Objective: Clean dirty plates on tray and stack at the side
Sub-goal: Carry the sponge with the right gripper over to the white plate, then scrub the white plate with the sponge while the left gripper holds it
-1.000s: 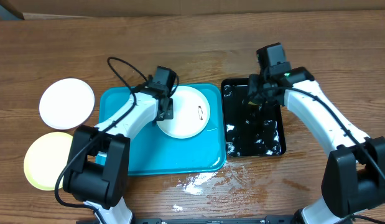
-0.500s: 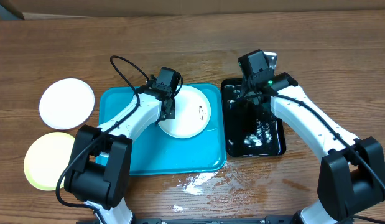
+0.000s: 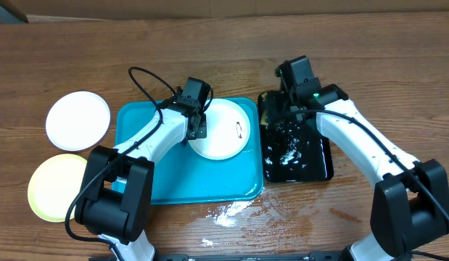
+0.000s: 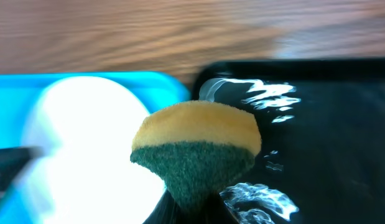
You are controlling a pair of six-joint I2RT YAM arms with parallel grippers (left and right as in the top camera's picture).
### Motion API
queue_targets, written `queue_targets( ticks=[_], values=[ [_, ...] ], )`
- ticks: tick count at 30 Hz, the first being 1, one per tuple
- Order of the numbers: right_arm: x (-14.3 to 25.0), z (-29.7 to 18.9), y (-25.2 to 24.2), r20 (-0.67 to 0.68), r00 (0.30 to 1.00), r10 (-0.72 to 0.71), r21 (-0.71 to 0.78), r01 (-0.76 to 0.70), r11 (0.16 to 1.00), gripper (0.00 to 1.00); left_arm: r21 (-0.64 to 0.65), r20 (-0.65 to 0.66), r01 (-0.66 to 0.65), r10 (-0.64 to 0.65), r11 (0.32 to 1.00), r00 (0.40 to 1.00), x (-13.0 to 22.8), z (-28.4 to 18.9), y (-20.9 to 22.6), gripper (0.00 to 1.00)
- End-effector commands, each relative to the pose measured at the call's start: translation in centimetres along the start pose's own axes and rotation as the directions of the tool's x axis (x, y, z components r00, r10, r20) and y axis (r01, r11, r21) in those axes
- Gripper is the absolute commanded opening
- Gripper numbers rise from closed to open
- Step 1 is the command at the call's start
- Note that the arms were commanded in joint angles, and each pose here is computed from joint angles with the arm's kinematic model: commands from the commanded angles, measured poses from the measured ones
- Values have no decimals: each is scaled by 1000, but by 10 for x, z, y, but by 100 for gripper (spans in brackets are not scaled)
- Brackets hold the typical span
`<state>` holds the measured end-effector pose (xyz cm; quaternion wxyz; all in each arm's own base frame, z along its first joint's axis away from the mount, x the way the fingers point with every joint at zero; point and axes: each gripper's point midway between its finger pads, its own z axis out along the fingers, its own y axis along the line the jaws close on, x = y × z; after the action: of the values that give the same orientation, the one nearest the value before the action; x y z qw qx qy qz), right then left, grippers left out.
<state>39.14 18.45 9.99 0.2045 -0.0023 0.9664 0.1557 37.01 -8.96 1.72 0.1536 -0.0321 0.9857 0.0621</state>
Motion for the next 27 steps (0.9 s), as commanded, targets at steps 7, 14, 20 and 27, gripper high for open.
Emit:
queue_targets(
  ticks=[7, 14, 20, 27],
  values=[
    [-3, 24, 79, 105, 988, -112, -89, 121, 989, 4, 40, -36, 16, -14, 999, 999, 9, 3, -5, 4],
    [-19, 52, 98, 260, 950, -172, 8, 176, 984, 4, 39, -36, 16, -14, 999, 999, 9, 3, -5, 4],
    [-31, 71, 90, 333, 906, -260, 124, 232, 965, 4, 33, -39, 33, -32, 999, 999, 7, 4, 2, 4],
    [-36, 80, 90, 354, 890, -289, 137, 256, 957, 4, 21, -45, 67, -66, 998, 997, 5, 6, 15, 4]
  ],
)
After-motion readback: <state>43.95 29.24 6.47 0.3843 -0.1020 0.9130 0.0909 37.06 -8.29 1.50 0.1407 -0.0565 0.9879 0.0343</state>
